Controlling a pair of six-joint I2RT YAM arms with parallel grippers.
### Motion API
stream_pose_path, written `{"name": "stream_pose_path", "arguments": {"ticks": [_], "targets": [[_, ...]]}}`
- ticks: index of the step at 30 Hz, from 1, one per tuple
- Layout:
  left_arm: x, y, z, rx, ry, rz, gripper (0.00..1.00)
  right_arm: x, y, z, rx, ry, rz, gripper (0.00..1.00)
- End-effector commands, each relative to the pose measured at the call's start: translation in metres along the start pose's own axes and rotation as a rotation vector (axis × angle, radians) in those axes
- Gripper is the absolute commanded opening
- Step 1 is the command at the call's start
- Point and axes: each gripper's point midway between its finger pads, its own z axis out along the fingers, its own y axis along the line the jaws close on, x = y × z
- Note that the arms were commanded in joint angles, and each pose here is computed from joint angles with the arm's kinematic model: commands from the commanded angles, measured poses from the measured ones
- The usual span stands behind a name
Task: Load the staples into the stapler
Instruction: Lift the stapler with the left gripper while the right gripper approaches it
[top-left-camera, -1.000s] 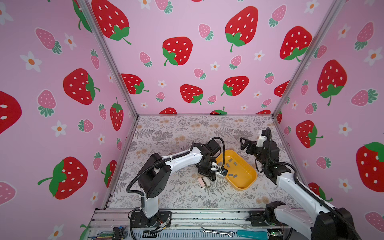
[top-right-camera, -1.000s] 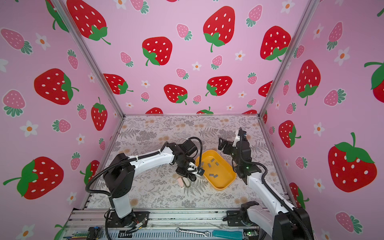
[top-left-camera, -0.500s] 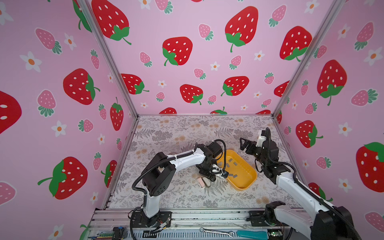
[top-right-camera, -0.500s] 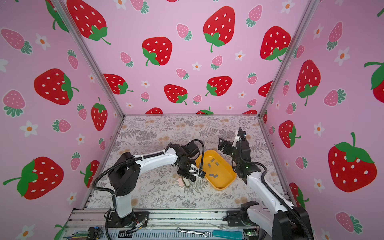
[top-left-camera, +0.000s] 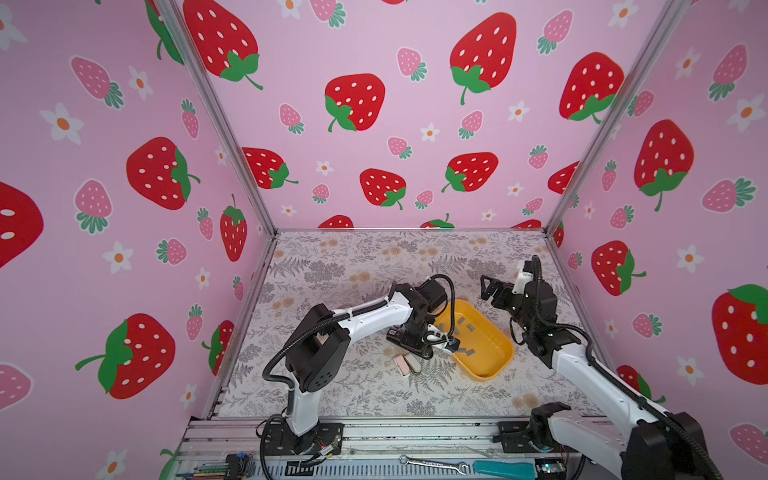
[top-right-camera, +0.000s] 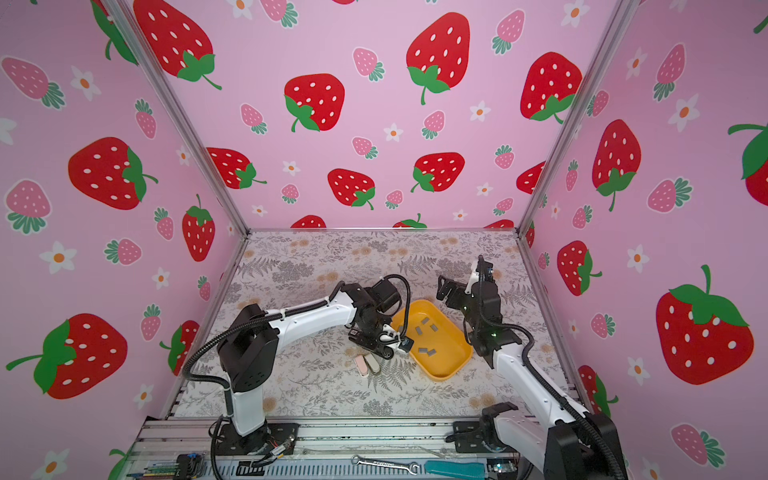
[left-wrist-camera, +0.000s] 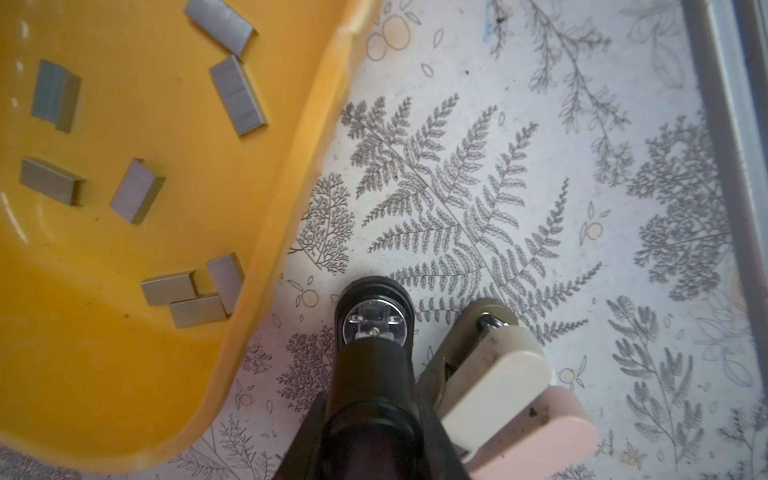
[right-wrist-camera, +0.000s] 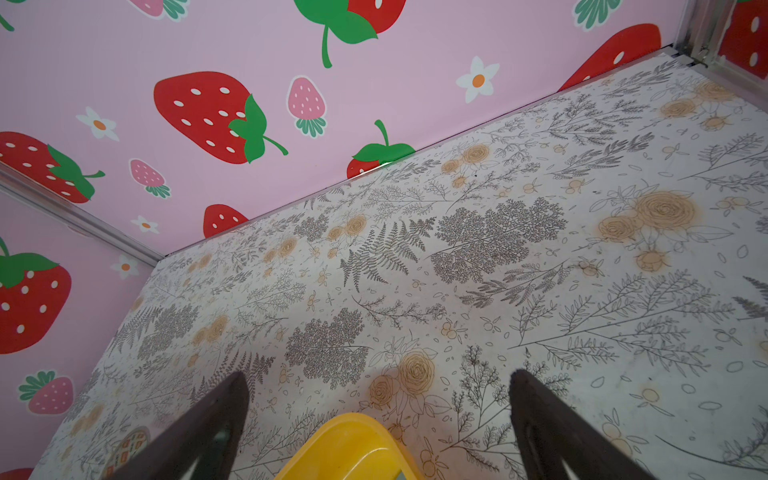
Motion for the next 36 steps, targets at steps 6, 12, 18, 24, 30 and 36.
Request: {"name": "stream_pose_path", "arguments": {"ticks": [6,12,18,24,30,36], "targets": [[0.014,0.052,-0.143,-0.444,-0.052,-0.266,0.0,-0.021,-0.019,-0.024,0.077,-0.146,0.06,0.99],[0.024,0.052,-0.198,-0.689,-0.076,-0.343,0.0,-0.025,-0.005,-0.031,0.0,-0.161,0.047,1.0],[0.027,0.057,-0.235,-0.831,-0.11,-0.415,0.0,-0.004,0.004,-0.026,-0.075,-0.072,0.225,0.96],[0.029,0.056,-0.248,-0.905,-0.141,-0.435,0.0,0.008,0.024,-0.014,-0.118,0.011,0.154,0.91],[0.021,0.051,-0.245,-0.896,-0.151,-0.428,0.0,0.033,0.022,-0.012,-0.174,0.01,0.124,0.83],[0.014,0.043,-0.251,-0.888,-0.193,-0.431,0.0,0.033,0.018,-0.03,-0.172,-0.052,0.076,0.84]]}}
